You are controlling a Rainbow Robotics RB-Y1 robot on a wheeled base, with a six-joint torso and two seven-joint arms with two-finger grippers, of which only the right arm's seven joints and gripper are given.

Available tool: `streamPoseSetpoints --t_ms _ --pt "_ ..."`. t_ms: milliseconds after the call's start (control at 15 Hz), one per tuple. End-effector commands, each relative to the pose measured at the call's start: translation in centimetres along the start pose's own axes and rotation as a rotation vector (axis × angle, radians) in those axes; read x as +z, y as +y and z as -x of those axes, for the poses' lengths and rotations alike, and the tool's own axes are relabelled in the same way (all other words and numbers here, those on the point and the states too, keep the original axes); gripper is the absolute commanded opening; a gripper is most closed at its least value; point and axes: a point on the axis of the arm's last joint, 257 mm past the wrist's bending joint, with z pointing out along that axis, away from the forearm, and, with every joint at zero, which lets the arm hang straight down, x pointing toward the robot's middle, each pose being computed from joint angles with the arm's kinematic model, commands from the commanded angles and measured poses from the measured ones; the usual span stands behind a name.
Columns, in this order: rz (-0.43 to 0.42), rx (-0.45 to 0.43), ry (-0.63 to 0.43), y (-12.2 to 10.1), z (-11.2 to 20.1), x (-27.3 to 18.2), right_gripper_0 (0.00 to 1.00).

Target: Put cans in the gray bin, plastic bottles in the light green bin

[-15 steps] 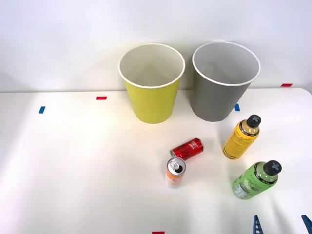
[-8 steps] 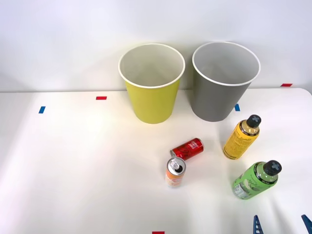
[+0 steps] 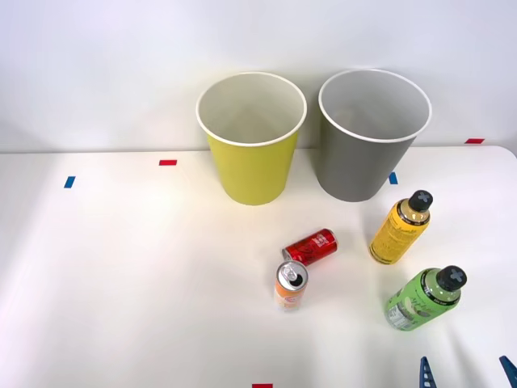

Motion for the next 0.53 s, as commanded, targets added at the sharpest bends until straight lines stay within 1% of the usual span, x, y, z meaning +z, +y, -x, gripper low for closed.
streamPoseSetpoints --t_ms 67,533 --pt "0.0 0.0 0.0 0.0 0.0 0.0 1.0" --pt "0.0 0.0 0.0 0.0 0.0 0.0 1.0"
